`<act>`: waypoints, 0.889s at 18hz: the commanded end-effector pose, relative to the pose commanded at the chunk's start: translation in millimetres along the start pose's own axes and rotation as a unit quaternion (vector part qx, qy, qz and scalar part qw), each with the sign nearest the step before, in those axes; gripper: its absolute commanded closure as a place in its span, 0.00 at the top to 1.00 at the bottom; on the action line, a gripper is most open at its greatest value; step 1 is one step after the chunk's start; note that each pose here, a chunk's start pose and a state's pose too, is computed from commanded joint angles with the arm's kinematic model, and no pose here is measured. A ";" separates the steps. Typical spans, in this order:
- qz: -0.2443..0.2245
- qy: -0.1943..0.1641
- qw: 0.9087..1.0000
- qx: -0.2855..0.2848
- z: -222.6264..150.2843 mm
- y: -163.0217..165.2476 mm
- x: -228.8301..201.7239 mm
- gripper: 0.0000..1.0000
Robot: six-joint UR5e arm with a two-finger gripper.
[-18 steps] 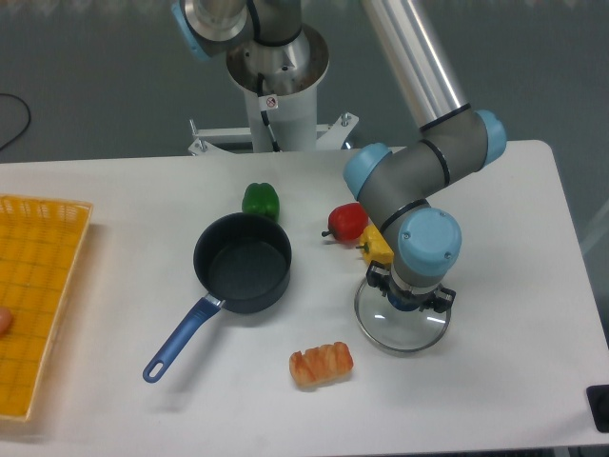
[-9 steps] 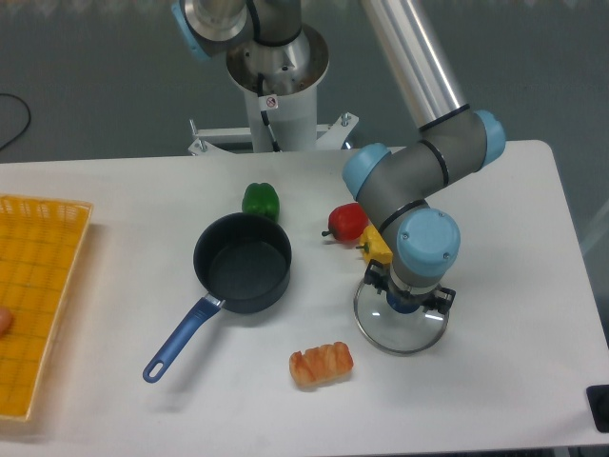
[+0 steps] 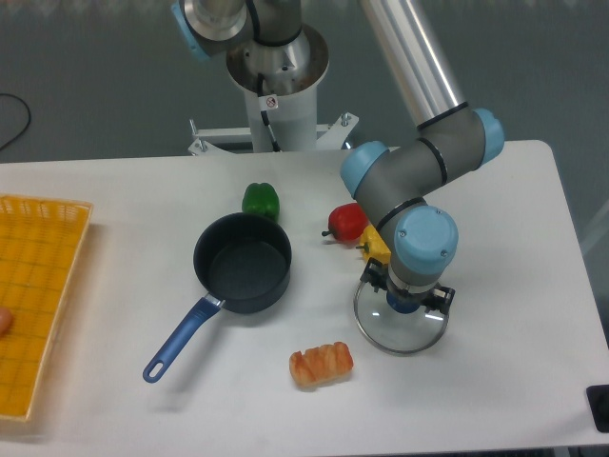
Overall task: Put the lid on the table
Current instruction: 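Open the gripper and raise it off the lid knob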
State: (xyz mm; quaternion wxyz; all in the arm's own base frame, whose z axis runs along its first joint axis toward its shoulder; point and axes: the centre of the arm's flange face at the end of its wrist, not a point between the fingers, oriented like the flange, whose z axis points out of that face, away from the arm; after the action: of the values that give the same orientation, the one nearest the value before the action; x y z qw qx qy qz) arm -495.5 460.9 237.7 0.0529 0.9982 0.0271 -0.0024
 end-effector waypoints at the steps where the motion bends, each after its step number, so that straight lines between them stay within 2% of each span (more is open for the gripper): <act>1: 0.004 -0.003 1.000 0.002 -4.2 0.6 0.2 1.00; 8: 0.049 -0.031 0.998 0.019 -28.1 8.6 -3.0 1.00; 16: 0.041 -0.055 0.997 0.031 -44.9 14.4 -10.8 1.00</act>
State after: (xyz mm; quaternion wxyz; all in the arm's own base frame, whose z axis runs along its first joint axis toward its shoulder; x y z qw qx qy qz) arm -505.4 450.7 284.0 0.0233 0.9980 -0.0174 -0.0560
